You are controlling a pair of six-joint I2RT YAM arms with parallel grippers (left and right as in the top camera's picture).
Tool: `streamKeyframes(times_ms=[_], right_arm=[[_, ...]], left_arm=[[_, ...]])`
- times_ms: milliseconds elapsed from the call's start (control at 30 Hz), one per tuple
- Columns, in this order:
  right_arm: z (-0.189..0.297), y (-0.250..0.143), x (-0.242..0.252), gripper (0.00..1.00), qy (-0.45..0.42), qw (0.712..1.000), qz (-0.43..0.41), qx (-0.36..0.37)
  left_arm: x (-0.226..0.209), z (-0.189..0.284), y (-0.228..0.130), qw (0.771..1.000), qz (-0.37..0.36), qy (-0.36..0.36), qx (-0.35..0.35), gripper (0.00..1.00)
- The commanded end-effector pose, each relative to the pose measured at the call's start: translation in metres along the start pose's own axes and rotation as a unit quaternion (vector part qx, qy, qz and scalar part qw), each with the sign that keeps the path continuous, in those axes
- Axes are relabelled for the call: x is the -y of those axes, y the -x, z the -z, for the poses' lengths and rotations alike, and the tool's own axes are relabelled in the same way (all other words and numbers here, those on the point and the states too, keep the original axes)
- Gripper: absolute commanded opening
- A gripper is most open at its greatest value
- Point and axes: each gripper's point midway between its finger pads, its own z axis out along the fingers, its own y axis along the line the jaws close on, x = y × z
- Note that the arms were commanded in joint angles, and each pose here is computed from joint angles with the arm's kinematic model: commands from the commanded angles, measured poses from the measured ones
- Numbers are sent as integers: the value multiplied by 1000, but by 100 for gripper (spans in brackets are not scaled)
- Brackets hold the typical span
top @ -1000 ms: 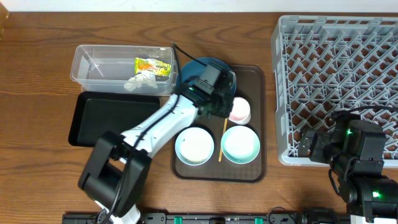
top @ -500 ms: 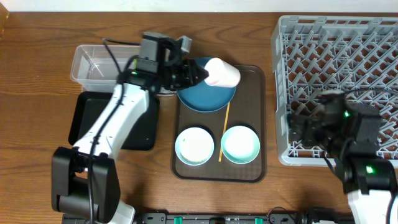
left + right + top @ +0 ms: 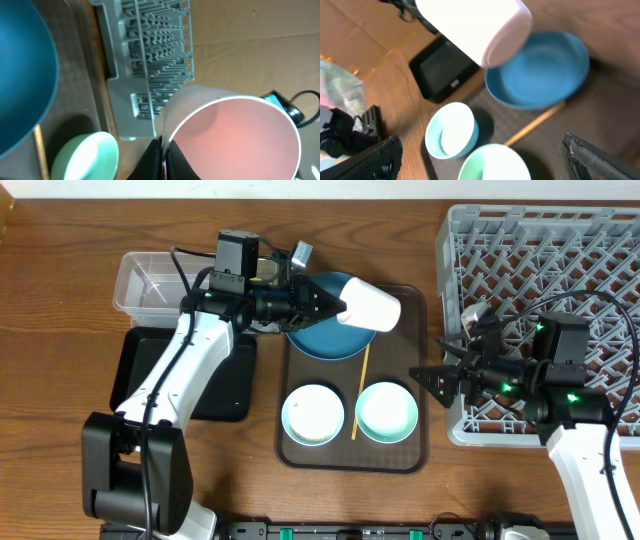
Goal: Sort waste into correct bins and load items into the dishwasher rack
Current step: 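Lift the pink cup with the left gripper toward the right gripper, then move the right gripper to the pink cup and grasp it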
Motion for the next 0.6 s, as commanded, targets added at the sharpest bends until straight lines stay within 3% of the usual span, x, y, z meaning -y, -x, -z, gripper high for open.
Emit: streamKeyframes(times_ms=[0, 167, 400, 567], right_arm=[[0, 15, -14, 99, 53, 997, 45, 27], [-2, 27, -9, 99, 50, 994, 81, 45], [-4, 44, -9, 99, 51, 987, 137, 72], [-11, 56, -21, 94, 65, 976, 187, 88]], left_arm=[[10, -1, -4, 999, 26, -29, -23, 6], [22, 0, -7, 996, 51, -57, -40, 6], [24, 0, -7, 988, 138, -57, -46, 6], [29, 0, -3, 984, 159, -64, -45, 6]])
